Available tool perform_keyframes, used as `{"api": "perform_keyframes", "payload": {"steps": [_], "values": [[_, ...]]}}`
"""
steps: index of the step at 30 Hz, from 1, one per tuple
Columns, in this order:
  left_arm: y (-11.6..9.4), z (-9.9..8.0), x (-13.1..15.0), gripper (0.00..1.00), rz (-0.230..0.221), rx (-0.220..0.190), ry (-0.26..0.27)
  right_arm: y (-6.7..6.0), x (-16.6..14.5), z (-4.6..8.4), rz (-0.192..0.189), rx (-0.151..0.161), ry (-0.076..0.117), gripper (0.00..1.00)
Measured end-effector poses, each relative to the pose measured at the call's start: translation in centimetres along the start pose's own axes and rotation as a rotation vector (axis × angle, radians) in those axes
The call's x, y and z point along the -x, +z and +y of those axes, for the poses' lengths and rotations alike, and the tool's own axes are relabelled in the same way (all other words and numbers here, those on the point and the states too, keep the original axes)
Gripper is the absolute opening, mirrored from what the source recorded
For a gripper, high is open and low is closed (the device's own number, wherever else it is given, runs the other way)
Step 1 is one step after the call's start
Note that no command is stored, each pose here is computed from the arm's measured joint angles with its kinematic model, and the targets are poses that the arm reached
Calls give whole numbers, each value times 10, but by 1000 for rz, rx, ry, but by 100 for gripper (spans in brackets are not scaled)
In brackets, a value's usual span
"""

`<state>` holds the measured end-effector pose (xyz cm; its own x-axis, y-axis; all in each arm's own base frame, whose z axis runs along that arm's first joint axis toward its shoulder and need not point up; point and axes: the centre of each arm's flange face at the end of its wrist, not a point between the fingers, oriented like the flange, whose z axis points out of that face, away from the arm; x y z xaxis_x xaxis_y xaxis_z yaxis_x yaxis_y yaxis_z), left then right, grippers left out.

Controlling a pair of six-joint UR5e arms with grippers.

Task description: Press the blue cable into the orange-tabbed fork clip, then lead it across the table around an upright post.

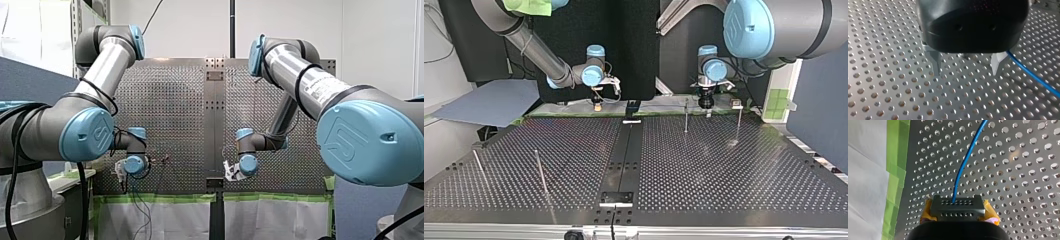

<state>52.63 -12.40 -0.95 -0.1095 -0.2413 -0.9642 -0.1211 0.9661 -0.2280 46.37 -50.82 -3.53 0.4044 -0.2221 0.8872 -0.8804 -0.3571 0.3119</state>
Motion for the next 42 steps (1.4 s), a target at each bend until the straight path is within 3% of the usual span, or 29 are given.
{"api": "perform_keyframes", "payload": {"steps": [7, 10, 19, 25, 34, 42], "values": [[-11, 6, -8, 100, 55, 62, 66, 1, 1, 1, -2, 1, 0, 0], [-19, 9, -14, 100, 95, 68, 85, 1, 3, 2, -4, -1, 0, 0], [-50, 13, -32, 100, 232, 35, 88, 3, 9, 2, -10, -7, 0, 0], [-60, 10, -37, 100, 299, -1, 78, 4, 12, 1, -14, -10, -1, 0], [-58, 8, -33, 100, 302, -54, 48, 5, 14, 0, -16, -12, -2, 0], [-60, 5, -11, 100, 264, -55, 35, 5, 13, 0, -15, -13, -2, 0]]}}
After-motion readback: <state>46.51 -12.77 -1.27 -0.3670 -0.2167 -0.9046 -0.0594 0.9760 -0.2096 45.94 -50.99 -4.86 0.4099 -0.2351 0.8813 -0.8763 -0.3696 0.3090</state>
